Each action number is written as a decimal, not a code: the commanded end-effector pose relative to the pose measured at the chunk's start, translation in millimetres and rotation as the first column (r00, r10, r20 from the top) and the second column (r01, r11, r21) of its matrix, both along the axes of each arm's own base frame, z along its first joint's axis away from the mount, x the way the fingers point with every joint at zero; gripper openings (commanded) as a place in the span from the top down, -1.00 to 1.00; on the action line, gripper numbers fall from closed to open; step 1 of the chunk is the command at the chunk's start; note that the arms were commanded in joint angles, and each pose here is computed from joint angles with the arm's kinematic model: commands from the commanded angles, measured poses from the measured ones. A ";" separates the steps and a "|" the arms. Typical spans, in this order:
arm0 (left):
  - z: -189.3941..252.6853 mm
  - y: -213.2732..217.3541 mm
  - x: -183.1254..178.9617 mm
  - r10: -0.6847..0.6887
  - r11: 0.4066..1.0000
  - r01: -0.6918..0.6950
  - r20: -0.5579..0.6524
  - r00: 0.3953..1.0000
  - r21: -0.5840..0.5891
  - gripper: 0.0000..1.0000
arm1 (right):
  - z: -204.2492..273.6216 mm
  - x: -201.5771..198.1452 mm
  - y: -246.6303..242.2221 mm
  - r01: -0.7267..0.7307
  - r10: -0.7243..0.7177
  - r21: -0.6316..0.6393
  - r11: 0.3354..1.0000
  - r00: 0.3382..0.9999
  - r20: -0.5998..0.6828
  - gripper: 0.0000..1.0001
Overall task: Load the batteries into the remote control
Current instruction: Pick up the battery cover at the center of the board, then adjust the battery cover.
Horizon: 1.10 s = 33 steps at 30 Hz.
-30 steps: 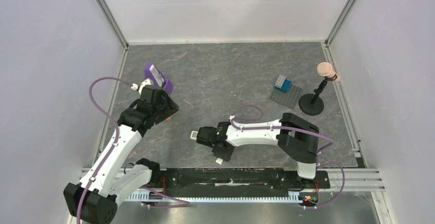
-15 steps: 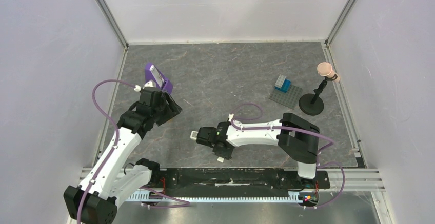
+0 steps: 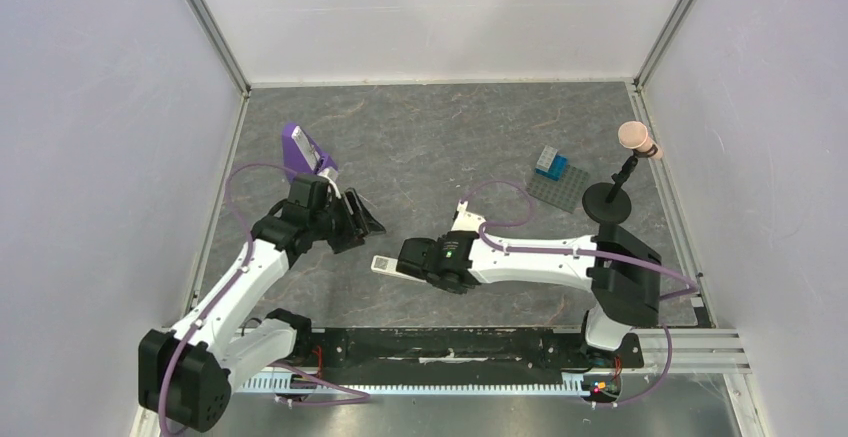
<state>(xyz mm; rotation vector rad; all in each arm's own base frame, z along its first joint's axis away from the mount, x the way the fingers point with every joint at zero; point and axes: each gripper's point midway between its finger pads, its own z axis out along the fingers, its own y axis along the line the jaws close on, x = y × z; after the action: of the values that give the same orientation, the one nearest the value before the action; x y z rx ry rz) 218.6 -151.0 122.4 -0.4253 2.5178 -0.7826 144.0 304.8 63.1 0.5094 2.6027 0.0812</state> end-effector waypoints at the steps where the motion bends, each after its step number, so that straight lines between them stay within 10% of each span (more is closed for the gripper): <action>1: 12.6 -35.2 0.7 -0.169 0.978 0.178 0.089 0.982 -0.109 -0.33 | 20.8 24.6 -19.6 -0.071 0.082 -0.072 0.995 0.983 0.162 0.37; 12: -1.0 -89.3 -10.9 -0.366 0.916 0.373 0.073 0.928 -0.149 -0.33 | 44.7 34.4 -15.8 -0.510 0.546 -0.195 0.838 0.785 0.293 0.53; 33: 4.4 -126.5 -35.7 -0.485 0.811 0.504 0.142 0.863 -0.298 -0.31 | 59.1 -4.6 10.5 -0.903 0.885 -0.218 0.371 0.272 0.378 0.57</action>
<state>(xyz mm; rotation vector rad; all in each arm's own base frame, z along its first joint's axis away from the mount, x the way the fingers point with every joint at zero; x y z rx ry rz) 194.5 -265.2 115.9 0.0844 2.5280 -1.2744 144.3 300.9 111.5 -0.8386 2.1590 0.4858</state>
